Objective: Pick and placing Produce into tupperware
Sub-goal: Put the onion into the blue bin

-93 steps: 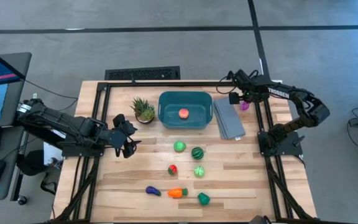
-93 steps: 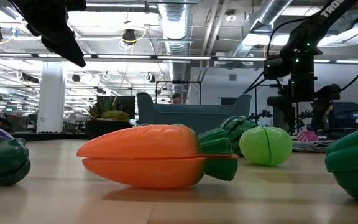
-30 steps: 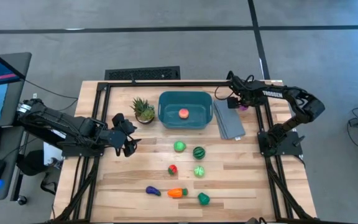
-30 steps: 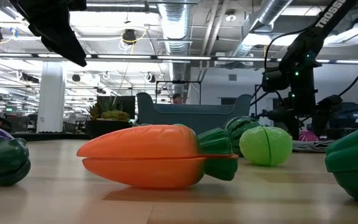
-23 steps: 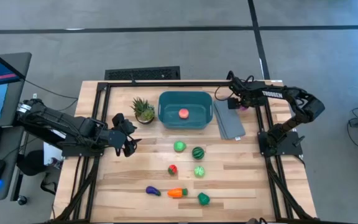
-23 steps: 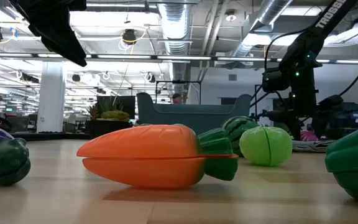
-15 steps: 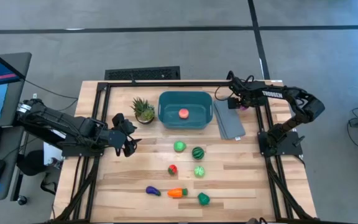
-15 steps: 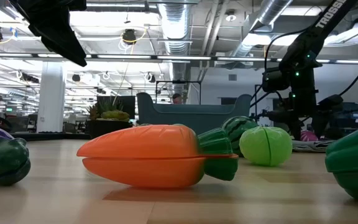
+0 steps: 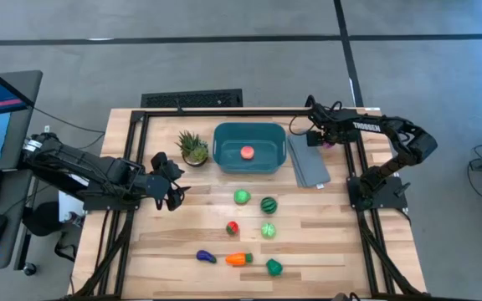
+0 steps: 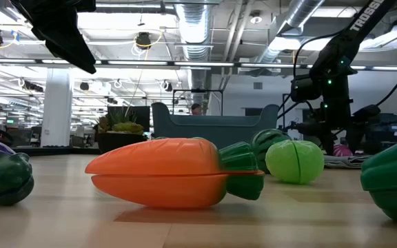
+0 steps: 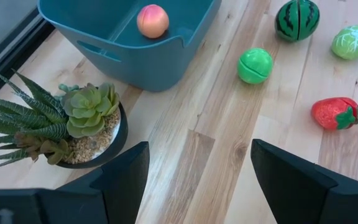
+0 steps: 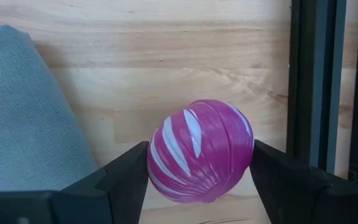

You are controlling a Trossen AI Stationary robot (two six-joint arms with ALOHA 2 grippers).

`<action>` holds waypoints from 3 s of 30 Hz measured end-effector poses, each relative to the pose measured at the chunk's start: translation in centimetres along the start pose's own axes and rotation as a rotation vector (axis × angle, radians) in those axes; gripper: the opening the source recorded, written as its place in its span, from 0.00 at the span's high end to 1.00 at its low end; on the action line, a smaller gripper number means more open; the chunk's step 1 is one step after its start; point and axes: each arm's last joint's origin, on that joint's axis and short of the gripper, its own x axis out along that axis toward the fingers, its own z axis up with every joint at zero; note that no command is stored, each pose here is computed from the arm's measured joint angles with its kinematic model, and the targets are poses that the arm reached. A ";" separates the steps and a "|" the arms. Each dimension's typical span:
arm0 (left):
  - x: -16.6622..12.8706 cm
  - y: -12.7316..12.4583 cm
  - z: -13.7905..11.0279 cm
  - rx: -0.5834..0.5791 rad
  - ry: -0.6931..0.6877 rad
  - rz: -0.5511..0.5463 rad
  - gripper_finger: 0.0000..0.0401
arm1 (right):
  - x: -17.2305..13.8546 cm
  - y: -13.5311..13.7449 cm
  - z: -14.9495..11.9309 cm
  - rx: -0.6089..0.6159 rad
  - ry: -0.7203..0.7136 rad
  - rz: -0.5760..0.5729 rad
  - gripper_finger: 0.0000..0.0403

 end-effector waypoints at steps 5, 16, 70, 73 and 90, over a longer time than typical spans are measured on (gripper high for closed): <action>0.0 0.0 0.0 0.000 0.000 0.000 0.32 | -0.3 -0.1 0.0 0.001 -0.004 0.006 0.30; 0.0 -0.1 0.1 -0.008 -0.012 -0.007 0.32 | -1.8 -0.7 -0.2 -0.001 -0.040 0.045 0.32; -0.1 -0.5 1.2 -0.056 -0.131 -0.017 0.32 | -15.2 -5.6 -7.0 0.017 -0.498 0.744 0.32; -0.1 -0.6 1.3 -0.063 -0.141 -0.021 0.32 | -15.6 -5.1 -7.2 -0.015 -0.515 0.789 0.32; -0.1 -0.5 1.5 -0.075 -0.169 0.013 0.32 | -18.1 -2.6 -8.9 -0.178 -0.586 1.041 0.32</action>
